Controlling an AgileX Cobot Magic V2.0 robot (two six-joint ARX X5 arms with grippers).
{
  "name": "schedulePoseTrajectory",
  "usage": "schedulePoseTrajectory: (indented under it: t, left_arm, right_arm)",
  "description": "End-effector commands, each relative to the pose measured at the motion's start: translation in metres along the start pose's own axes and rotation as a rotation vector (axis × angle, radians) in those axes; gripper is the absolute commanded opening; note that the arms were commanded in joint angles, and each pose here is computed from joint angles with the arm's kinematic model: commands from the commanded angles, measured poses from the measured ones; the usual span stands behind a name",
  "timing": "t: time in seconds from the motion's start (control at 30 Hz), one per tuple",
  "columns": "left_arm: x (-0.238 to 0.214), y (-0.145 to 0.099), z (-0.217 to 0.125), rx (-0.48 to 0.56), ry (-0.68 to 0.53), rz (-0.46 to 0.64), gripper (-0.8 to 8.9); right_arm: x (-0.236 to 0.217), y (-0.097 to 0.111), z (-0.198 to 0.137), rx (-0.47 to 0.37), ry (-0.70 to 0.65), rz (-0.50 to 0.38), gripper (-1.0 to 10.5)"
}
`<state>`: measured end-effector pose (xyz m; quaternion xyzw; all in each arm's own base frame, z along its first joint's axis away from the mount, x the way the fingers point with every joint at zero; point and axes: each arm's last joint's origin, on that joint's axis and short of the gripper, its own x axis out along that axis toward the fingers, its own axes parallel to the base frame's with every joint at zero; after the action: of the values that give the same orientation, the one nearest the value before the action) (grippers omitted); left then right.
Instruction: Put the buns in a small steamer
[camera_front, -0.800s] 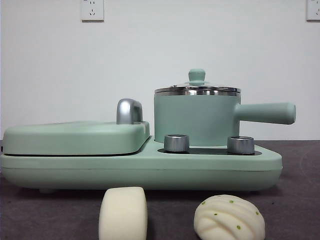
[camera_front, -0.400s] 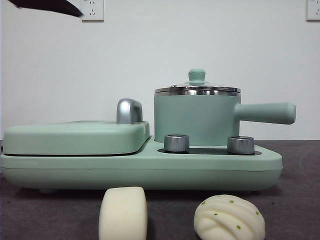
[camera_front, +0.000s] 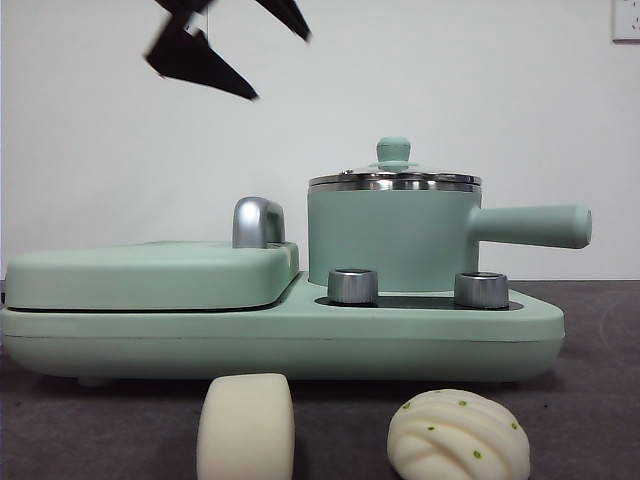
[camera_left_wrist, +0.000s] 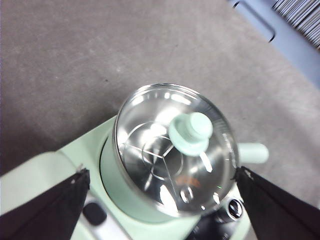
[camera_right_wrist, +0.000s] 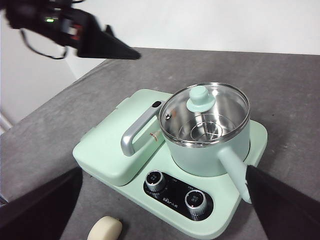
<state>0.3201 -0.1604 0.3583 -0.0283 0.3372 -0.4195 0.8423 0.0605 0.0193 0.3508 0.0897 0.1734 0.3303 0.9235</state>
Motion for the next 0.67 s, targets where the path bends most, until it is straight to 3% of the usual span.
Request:
schedulePoseTrajectory:
  t: [0.03,0.4,0.67]
  left_arm:
    - [0.021,-0.004,0.014,0.075,0.012,0.002,4.73]
    - [0.078,-0.044,0.019,0.266,0.032,0.056,4.69]
    - [0.104,-0.056,0.011,0.294,0.05,0.051,4.65]
  right_arm:
    - [-0.002,0.002,0.004,-0.016,-0.014,0.004,5.2]
    - [-0.002,0.002,0.004,-0.016,-0.014,0.004,5.2]
    - [-0.002,0.002,0.004,-0.016,-0.014,0.004,5.2]
